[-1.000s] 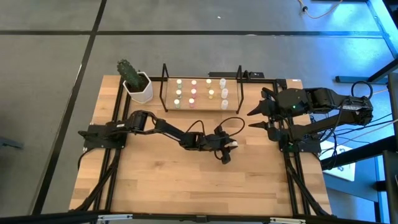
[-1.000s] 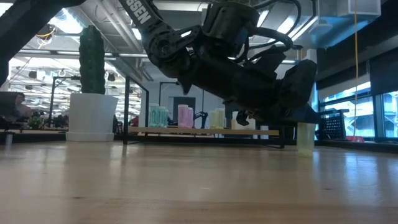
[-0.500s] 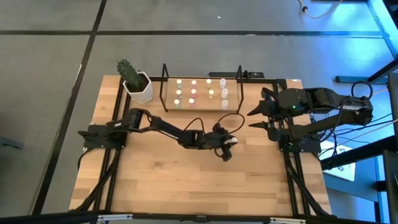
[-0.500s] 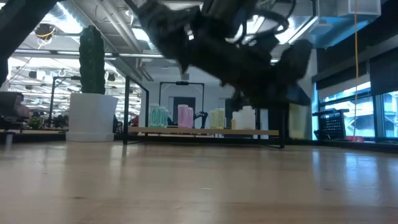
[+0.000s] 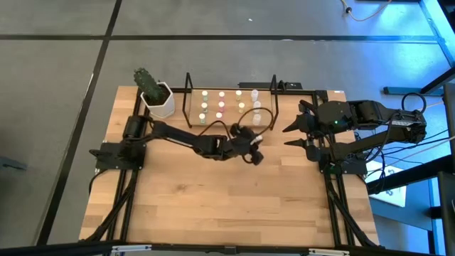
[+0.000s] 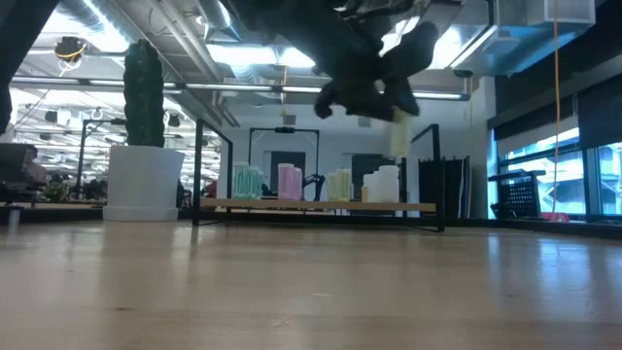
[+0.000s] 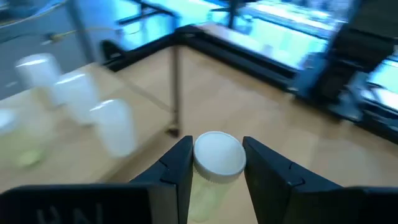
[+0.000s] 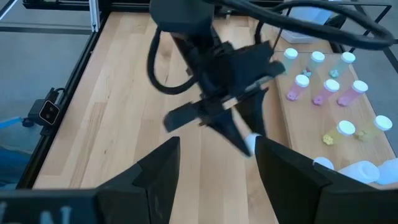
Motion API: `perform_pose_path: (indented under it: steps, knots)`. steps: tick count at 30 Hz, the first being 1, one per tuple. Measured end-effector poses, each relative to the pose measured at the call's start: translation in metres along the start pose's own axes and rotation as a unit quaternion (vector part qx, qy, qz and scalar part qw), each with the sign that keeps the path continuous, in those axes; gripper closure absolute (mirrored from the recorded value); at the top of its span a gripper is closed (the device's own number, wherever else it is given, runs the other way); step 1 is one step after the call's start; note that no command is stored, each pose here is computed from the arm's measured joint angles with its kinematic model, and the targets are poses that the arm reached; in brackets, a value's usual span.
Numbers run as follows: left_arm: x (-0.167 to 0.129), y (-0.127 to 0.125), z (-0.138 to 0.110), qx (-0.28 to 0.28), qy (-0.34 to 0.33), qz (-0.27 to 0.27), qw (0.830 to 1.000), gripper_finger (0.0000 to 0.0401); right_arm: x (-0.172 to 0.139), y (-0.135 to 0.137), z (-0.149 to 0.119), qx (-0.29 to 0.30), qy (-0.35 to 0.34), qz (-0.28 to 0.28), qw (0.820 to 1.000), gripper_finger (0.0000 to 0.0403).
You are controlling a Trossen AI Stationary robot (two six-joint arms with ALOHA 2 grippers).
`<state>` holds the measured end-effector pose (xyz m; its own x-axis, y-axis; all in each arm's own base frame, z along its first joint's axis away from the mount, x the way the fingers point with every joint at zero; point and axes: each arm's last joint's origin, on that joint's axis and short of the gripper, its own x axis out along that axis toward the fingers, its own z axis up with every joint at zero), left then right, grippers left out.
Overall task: Pick and place medicine bottles onto shelf by color
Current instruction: Put the yellow pill bottle on the shelf aligned with the other yellow pill bottle
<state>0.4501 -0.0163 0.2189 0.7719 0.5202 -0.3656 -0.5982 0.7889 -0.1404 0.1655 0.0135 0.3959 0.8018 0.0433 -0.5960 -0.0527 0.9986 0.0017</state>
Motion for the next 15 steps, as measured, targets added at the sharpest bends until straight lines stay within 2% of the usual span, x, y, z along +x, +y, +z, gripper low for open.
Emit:
perform_pose_path:
  steps: [7, 10, 15]
  knots:
    - [-0.006, 0.01, 0.0, -0.077, -0.011, 0.081, 0.994, 0.0287, 0.0, 0.0, 0.0, -0.001, 0.0, 0.0, 1.0, 0.0193]
    - [-0.009, 0.018, -0.009, -0.111, -0.014, 0.106, 0.988, 0.0287, 0.0, 0.0, 0.0, 0.0, 0.0, 0.0, 1.0, 0.0193]
    - [-0.012, 0.025, -0.016, -0.118, -0.021, 0.126, 0.985, 0.0287, 0.0, 0.0, 0.0, 0.0, 0.0, 0.0, 1.0, 0.0193]
